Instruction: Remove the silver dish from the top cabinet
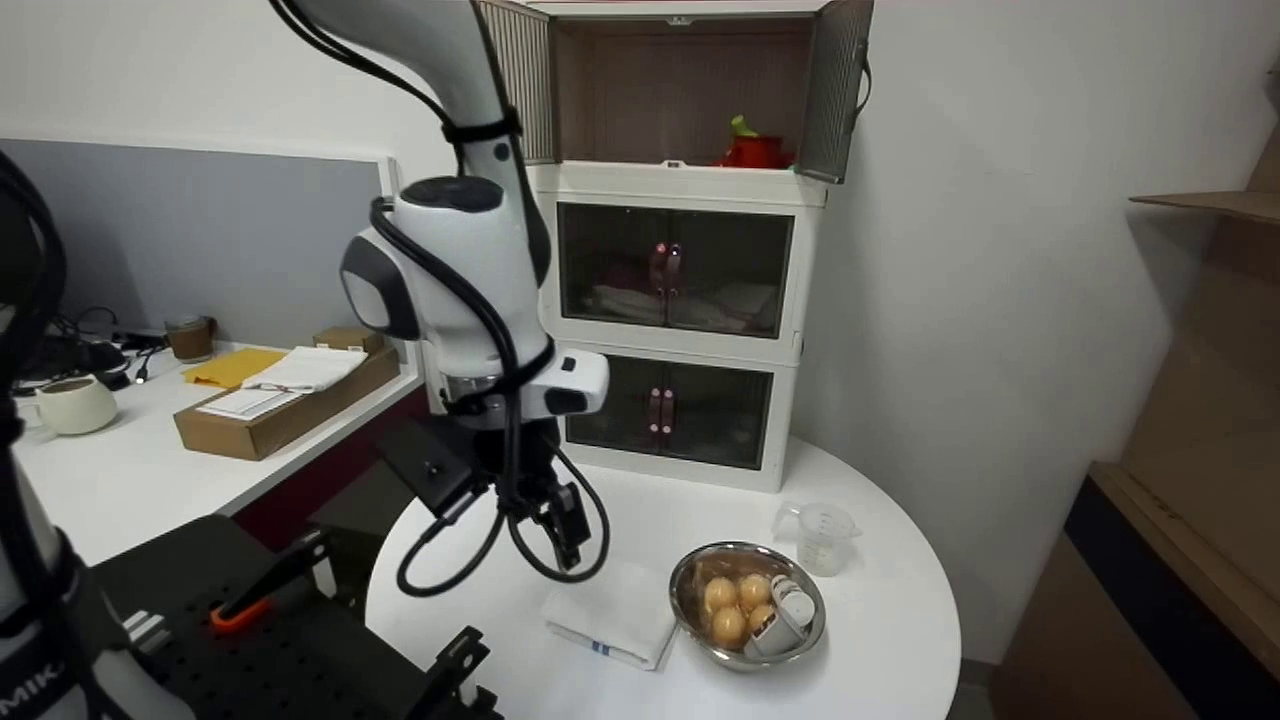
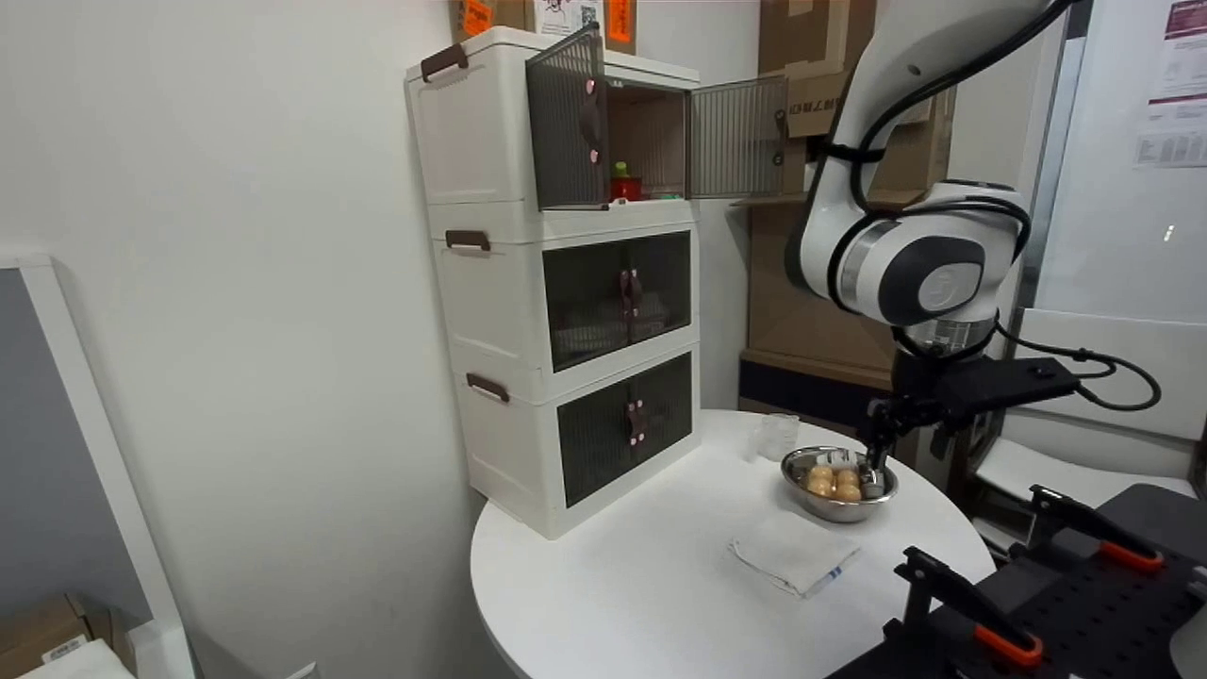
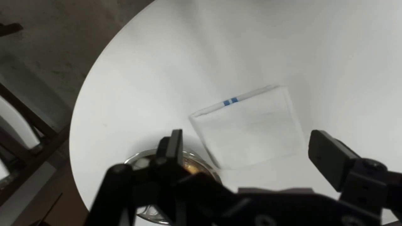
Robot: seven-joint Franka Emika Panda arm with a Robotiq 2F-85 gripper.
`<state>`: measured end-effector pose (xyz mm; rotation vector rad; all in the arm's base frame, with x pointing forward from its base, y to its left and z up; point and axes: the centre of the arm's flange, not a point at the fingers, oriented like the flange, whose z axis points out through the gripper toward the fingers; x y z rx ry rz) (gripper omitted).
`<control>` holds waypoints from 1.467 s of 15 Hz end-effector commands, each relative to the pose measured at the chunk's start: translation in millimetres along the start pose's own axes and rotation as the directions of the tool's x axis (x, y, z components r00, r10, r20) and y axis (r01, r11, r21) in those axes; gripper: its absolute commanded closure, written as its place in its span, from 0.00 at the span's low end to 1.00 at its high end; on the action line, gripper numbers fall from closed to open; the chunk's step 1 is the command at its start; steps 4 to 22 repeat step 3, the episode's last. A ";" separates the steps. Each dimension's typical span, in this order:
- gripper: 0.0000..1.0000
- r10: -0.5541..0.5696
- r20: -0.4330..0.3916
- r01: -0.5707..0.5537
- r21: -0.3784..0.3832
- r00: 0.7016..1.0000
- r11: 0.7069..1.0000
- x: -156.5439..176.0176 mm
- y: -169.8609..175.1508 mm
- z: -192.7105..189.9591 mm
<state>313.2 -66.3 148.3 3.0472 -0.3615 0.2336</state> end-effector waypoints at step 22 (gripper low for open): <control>0.00 -0.039 -0.003 0.039 -0.001 0.999 0.999 -9.0 -10.9 -8.6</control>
